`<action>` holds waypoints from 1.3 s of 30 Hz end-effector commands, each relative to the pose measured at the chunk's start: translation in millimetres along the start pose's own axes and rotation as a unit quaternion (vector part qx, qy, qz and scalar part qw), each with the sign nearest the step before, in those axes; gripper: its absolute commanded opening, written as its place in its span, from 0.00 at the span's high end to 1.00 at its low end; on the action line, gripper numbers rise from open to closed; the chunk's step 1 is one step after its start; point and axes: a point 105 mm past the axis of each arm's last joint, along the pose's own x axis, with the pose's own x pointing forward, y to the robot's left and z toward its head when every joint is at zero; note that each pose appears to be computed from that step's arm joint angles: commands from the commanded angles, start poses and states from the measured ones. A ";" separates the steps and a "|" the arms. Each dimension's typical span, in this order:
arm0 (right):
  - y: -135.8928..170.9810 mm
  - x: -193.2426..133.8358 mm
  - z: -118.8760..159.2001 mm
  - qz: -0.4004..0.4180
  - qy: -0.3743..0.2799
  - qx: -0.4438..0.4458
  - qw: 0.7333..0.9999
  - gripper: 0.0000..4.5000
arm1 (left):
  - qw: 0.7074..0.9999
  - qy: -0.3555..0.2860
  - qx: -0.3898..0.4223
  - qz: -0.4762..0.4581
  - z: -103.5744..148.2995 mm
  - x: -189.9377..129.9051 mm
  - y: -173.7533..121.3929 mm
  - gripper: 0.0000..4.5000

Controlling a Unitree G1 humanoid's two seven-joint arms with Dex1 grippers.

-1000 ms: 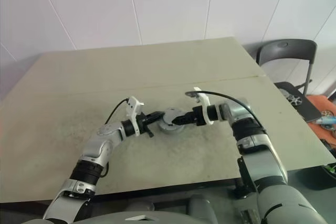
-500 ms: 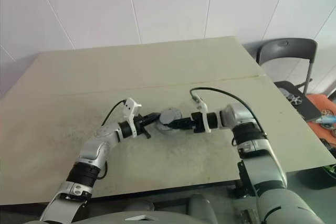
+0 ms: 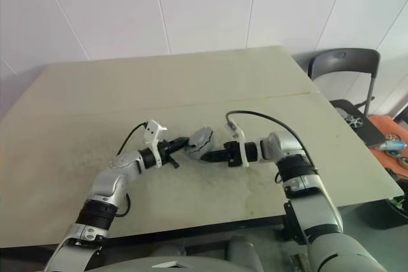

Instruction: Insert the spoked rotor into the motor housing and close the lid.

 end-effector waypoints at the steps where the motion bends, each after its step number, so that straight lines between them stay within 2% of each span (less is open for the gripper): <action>1: -4.2 -0.4 1.3 -0.007 -0.008 -0.016 1.000 0.98 | 1.000 0.019 -0.009 -0.016 -11.5 4.6 -9.0 1.00; 6: -4.9 -4.1 3.4 -0.007 -0.011 -0.036 0.999 0.98 | 1.000 0.005 0.000 -0.014 -6.4 5.4 -8.1 1.00; 11: 11.2 -6.6 6.4 0.044 -0.015 -0.048 0.998 0.98 | 0.997 -0.072 0.004 -0.024 26.2 5.8 -11.0 1.00; 16: 25.3 -10.5 17.6 0.086 -0.047 -0.045 0.994 0.98 | 0.997 -0.074 0.006 -0.022 26.1 5.8 -10.9 1.00; 19: 21.3 -12.3 26.0 0.072 -0.070 -0.040 0.994 0.85 | 0.997 -0.072 0.007 -0.020 25.0 5.9 -10.3 1.00; 26: -10.0 -7.9 33.1 -0.028 -0.079 0.026 0.996 0.33 | 0.997 -0.071 0.008 -0.018 24.4 5.0 -10.4 1.00; 34: -6.1 -6.7 21.3 -0.010 -0.042 0.003 0.999 0.33 | 0.997 -0.071 0.008 -0.017 23.7 4.9 -10.3 1.00; 39: 10.7 -19.3 50.8 0.024 -0.113 -0.052 0.992 0.33 | 0.995 -0.104 0.007 0.000 36.0 2.5 -3.4 1.00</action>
